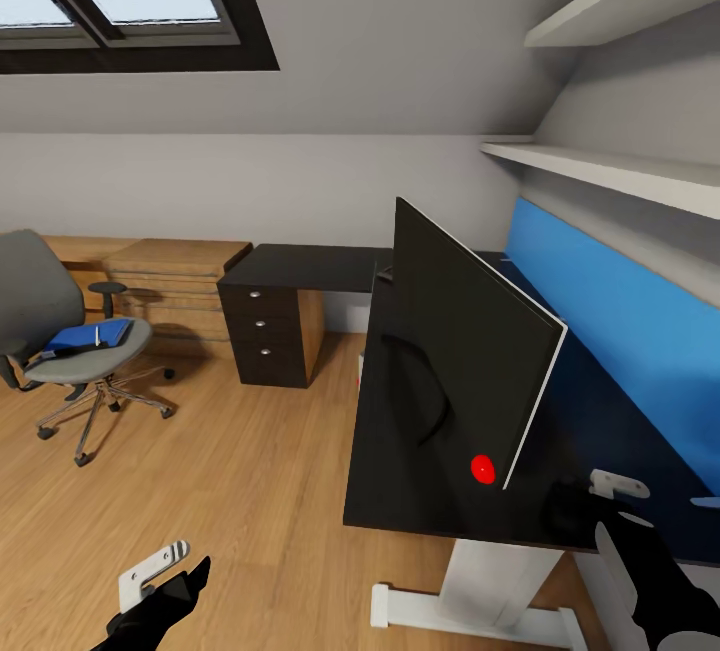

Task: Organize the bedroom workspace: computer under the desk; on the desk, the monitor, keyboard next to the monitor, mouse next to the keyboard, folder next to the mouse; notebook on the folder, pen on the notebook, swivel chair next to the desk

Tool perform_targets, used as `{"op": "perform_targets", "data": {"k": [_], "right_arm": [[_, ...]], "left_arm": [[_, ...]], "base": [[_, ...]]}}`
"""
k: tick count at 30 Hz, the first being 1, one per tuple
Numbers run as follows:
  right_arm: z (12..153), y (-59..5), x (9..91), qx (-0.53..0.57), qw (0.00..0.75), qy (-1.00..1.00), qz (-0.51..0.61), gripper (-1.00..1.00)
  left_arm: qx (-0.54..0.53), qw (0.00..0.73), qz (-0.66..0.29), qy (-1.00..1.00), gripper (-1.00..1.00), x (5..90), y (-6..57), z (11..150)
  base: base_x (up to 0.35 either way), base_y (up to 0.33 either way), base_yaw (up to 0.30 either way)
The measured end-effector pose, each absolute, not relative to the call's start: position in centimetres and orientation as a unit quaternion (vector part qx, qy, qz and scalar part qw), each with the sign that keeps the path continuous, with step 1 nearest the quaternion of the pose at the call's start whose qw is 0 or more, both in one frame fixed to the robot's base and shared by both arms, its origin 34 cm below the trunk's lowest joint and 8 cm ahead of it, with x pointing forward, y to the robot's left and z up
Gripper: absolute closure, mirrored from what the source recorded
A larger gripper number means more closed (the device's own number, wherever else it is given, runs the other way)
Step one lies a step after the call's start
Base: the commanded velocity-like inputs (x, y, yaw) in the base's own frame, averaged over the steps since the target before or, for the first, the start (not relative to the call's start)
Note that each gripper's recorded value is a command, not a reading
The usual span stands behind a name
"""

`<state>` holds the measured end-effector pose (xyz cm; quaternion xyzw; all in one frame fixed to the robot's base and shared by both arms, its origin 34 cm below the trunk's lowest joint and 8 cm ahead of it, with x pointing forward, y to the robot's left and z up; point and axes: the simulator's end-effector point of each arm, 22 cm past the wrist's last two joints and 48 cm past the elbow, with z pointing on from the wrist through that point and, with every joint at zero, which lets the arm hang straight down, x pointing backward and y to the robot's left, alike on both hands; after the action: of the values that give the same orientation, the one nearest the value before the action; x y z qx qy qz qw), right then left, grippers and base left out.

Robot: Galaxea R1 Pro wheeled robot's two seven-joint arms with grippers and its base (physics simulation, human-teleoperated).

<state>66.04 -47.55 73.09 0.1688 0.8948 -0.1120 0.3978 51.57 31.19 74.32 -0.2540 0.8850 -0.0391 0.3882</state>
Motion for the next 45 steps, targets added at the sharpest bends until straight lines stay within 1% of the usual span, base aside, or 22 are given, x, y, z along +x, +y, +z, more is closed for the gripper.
{"op": "perform_targets", "data": {"k": [30, 34, 45], "right_arm": [[75.2, -47.4, 65.7, 0.168, 0.393, 0.897, -0.111, 1.0], [75.7, -47.4, 65.7, 0.168, 0.393, 0.897, -0.111, 1.0], [77.2, -47.3, 65.6, 0.166, 0.393, 0.898, -0.11, 1.0]], "left_arm": [[-0.252, 0.386, -0.038, 0.887, -1.0, 51.4, 31.2, 76.6], [-0.251, 0.384, -0.039, 0.888, -1.0, 51.3, 31.0, 77.0], [-0.247, 0.384, -0.042, 0.889, -1.0, 51.2, 30.6, 78.5]], "base": [[-0.002, 0.0, 0.0], [-0.217, 0.0, 0.0], [-0.336, 0.0, 0.0]]}}
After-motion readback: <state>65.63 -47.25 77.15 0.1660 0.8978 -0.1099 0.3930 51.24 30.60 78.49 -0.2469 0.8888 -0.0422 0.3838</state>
